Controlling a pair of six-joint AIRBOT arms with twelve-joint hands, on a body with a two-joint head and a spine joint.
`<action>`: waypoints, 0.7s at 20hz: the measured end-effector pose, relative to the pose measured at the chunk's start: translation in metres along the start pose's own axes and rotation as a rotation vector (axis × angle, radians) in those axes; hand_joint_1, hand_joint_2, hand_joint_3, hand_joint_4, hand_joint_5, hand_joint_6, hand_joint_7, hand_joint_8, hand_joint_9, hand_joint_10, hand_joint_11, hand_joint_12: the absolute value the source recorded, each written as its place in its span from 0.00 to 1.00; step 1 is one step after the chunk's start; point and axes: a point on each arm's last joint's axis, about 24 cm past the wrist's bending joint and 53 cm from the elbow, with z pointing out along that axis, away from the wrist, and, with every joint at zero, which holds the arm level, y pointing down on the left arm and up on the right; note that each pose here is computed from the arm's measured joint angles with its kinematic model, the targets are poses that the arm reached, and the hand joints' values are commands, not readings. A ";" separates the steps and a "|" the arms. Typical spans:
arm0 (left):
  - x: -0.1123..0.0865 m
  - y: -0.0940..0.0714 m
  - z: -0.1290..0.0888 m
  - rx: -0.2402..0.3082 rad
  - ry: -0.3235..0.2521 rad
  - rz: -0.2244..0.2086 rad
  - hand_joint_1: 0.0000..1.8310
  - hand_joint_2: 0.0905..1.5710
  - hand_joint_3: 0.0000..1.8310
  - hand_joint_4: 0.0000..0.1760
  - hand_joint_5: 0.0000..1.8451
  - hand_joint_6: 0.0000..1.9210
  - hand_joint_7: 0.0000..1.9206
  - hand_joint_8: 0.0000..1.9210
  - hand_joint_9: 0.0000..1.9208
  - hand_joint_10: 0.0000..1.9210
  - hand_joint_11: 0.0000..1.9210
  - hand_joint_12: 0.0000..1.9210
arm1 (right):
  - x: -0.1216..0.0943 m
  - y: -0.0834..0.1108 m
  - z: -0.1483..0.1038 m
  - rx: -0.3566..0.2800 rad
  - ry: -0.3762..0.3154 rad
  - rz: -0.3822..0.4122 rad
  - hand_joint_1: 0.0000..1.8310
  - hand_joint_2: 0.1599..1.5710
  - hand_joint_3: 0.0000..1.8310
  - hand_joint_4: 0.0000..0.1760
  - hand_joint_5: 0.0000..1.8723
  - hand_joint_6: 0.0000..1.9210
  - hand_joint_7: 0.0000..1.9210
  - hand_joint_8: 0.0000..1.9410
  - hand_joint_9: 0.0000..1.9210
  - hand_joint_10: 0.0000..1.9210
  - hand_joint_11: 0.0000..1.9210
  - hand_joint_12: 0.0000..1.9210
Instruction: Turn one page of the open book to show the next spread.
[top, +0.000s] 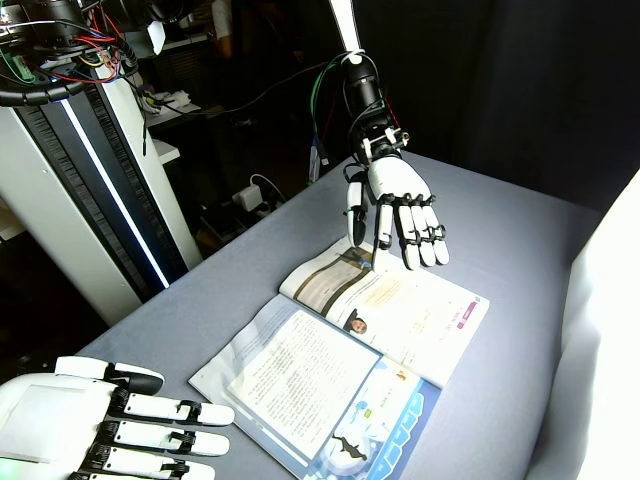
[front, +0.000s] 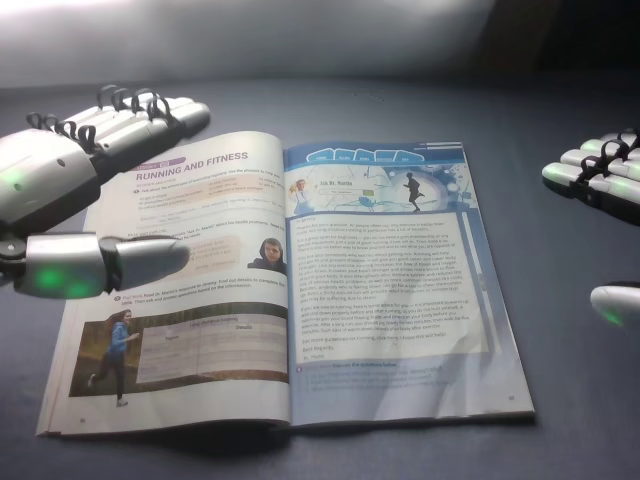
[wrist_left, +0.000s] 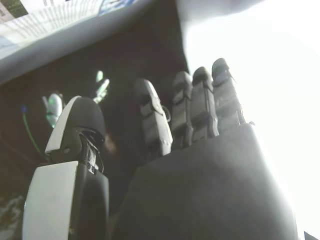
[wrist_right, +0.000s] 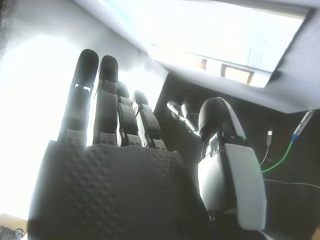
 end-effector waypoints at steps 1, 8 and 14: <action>0.001 0.001 0.001 -0.001 -0.002 -0.007 0.15 0.76 0.01 0.00 0.02 0.01 0.00 0.00 0.00 0.00 0.00 0.00 | 0.000 0.000 0.000 0.000 0.001 -0.001 0.03 0.76 0.02 0.00 0.00 0.00 0.00 0.00 0.00 0.00 0.00 0.00; 0.009 0.012 -0.009 -0.045 0.029 -0.002 0.12 0.77 0.00 0.02 0.01 0.00 0.00 0.00 0.00 0.00 0.00 0.00 | 0.022 0.017 0.019 -0.054 0.110 -0.069 0.01 0.74 0.00 0.00 0.00 0.00 0.00 0.00 0.00 0.00 0.00 0.00; 0.001 0.019 -0.022 -0.088 0.030 0.009 0.03 0.75 0.00 0.00 0.00 0.00 0.00 0.00 0.00 0.00 0.00 0.00 | 0.078 0.020 0.046 -0.066 0.315 -0.154 0.00 0.73 0.00 0.00 0.00 0.00 0.00 0.00 0.00 0.00 0.00 0.00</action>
